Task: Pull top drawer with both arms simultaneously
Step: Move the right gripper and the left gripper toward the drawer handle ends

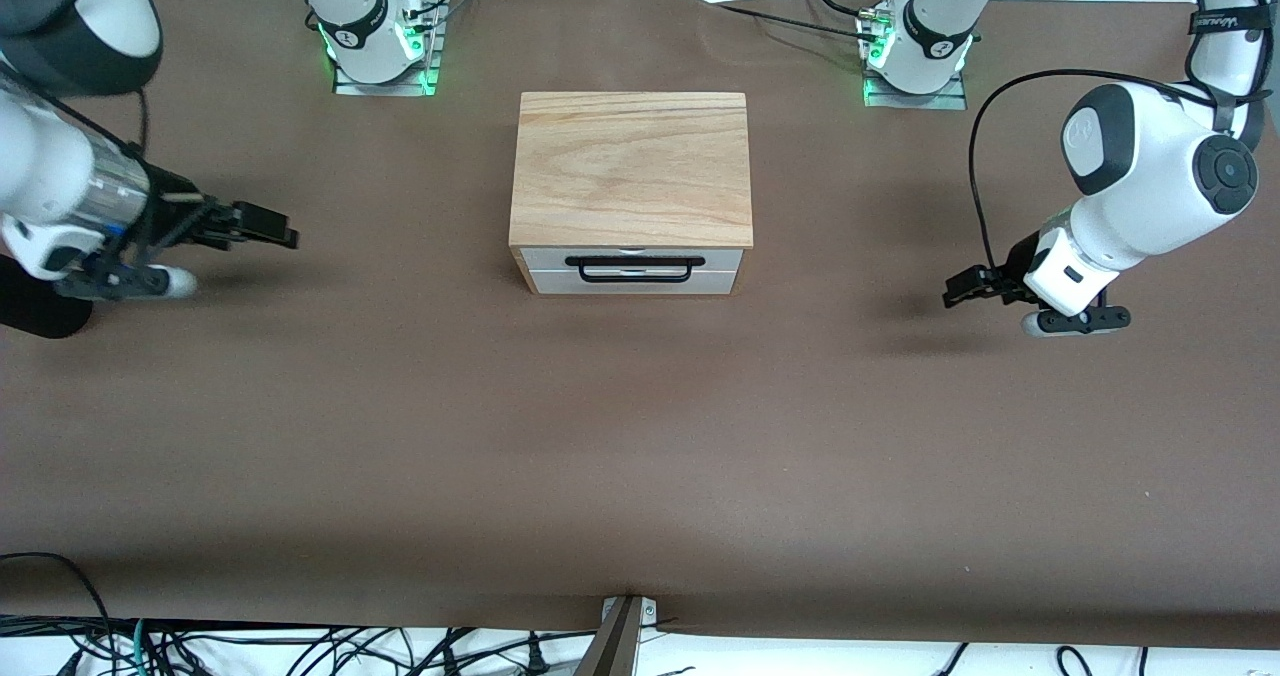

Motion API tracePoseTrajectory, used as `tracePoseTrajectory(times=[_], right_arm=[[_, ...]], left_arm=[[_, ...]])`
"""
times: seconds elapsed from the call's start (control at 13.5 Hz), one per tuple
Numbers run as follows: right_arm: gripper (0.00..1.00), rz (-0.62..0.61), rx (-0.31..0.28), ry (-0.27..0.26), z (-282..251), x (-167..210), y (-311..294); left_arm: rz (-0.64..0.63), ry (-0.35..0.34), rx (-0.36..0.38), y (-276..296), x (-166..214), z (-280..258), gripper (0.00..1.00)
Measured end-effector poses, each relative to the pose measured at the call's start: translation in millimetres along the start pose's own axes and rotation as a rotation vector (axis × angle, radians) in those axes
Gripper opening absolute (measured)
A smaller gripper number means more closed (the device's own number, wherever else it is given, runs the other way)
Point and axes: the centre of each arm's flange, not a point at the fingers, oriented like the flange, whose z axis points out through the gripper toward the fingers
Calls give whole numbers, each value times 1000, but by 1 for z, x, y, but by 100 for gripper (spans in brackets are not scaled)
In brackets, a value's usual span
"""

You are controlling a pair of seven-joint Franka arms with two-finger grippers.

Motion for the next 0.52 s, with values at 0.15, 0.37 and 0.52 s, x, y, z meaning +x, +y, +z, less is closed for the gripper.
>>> tracePoseTrajectory(times=[0.15,0.37,0.52], right_arm=[[100,-10,122,-62,34,15,-8],[100,-16,370,-121,77,31,-23],[100,-40,495,-105,108,36,-24]], left_arm=[[67,-7,-192,0,-8,21,100],[125,15,-405,-5,-13,65,100],[123,34,-564,-1,-15,99,100]])
